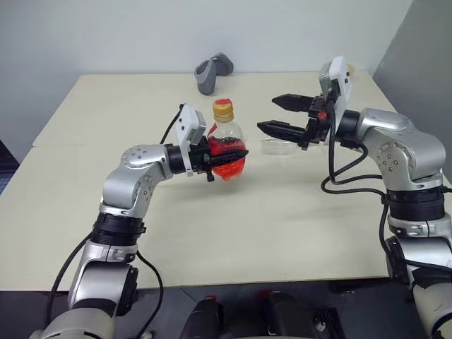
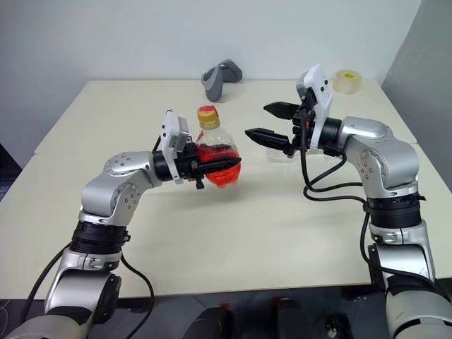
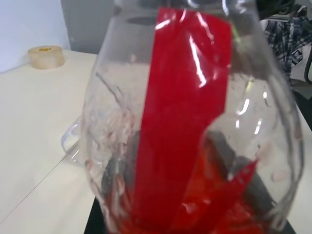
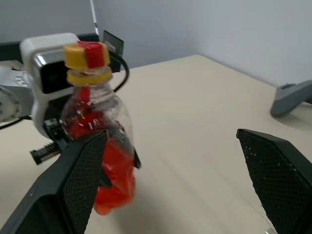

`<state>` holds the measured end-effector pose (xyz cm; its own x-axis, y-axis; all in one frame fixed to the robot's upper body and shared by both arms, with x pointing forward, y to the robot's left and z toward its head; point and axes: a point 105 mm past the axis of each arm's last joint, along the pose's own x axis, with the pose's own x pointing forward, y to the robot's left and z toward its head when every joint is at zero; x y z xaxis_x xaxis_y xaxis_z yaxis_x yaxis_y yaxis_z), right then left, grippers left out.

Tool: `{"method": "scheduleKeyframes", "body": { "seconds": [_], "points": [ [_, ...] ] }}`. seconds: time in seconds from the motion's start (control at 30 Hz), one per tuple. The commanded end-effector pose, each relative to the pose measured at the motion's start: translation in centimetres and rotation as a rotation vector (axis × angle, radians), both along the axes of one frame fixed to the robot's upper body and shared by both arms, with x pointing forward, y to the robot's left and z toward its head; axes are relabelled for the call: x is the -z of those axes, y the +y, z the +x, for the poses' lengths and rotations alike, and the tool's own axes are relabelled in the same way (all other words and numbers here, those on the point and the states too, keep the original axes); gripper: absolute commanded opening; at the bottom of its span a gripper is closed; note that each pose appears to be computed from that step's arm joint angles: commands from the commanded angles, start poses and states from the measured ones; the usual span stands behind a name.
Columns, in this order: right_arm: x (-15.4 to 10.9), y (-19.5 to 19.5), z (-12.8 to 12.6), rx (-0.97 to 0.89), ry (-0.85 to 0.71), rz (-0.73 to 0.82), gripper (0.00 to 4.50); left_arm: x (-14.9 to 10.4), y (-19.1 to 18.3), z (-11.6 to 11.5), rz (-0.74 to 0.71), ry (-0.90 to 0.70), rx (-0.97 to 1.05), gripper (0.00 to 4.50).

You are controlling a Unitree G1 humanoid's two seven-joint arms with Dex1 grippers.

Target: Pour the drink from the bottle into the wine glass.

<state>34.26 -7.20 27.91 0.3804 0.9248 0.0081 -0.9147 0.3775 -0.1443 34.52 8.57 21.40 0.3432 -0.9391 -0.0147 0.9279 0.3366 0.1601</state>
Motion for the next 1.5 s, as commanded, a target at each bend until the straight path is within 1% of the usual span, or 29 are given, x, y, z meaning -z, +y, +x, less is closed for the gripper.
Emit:
{"method": "scheduleKeyframes", "body": {
  "seconds": [0.03, 0.23, 0.5, 0.8, 0.83, 0.9, 0.93, 1.03, 1.07, 1.1, 1.13, 1.23, 1.37, 1.5],
  "points": [
    [-2.6, 1.9, -1.8, -0.101, -0.047, 0.075, 4.5, -2.2, -0.4, -0.5, -0.019, -0.087, 0.029, 1.19],
    [-4.2, 4.5, -1.6, -0.135, -0.07, 0.146, 4.5, -2.2, -0.2, -0.6, -0.013, -0.089, 0.031, 1.19],
    [-4.2, 6.3, -1.9, -0.191, -0.066, 0.158, 4.5, -2.2, 0.0, -0.7, -0.009, -0.092, 0.026, 1.19],
    [-3.7, 7.0, -1.7, -0.207, -0.069, 0.134, 4.5, -2.2, 0.0, -0.7, -0.008, -0.089, 0.026, 1.19],
    [-3.7, 7.0, -1.6, -0.207, -0.069, 0.13, 4.14, -2.2, 0.0, -0.7, -0.007, -0.088, 0.027, 1.19],
    [-3.6, 6.9, -1.6, -0.208, -0.072, 0.121, 3.67, -2.2, -0.1, -0.7, -0.007, -0.088, 0.029, 1.19],
    [-3.4, 6.9, -1.6, -0.205, -0.082, 0.11, 3.27, -2.2, -0.1, -0.6, -0.009, -0.088, 0.029, 1.19],
    [-3.3, 6.8, -1.5, -0.203, -0.091, 0.1, 2.3, -2.2, -0.2, -0.5, -0.01, -0.09, 0.029, 1.19],
    [-3.3, 6.7, -1.5, -0.205, -0.093, 0.101, 1.84, -2.2, -0.2, -0.5, -0.01, -0.09, 0.029, 1.19],
    [-3.3, 6.7, -1.6, -0.207, -0.094, 0.101, 1.6, -2.2, -0.2, -0.5, -0.01, -0.09, 0.029, 1.19],
    [-3.4, 6.6, -1.6, -0.208, -0.095, 0.103, 1.26, -2.1, -0.3, -0.6, -0.01, -0.089, 0.03, 1.19],
    [-3.8, 6.5, -1.7, -0.21, -0.095, 0.114, 1.23, -2.0, -0.3, -0.8, -0.01, -0.085, 0.033, 1.19],
    [-4.7, 5.9, -3.1, -0.298, -0.095, 0.093, 1.23, -0.7, -0.4, -2.6, 0.031, -0.084, 0.107, 1.19],
    [-5.0, 5.5, -3.6, -0.342, -0.096, 0.057, 1.23, -0.3, -0.5, -3.7, 0.045, -0.069, 0.154, 1.19]
  ]
}}
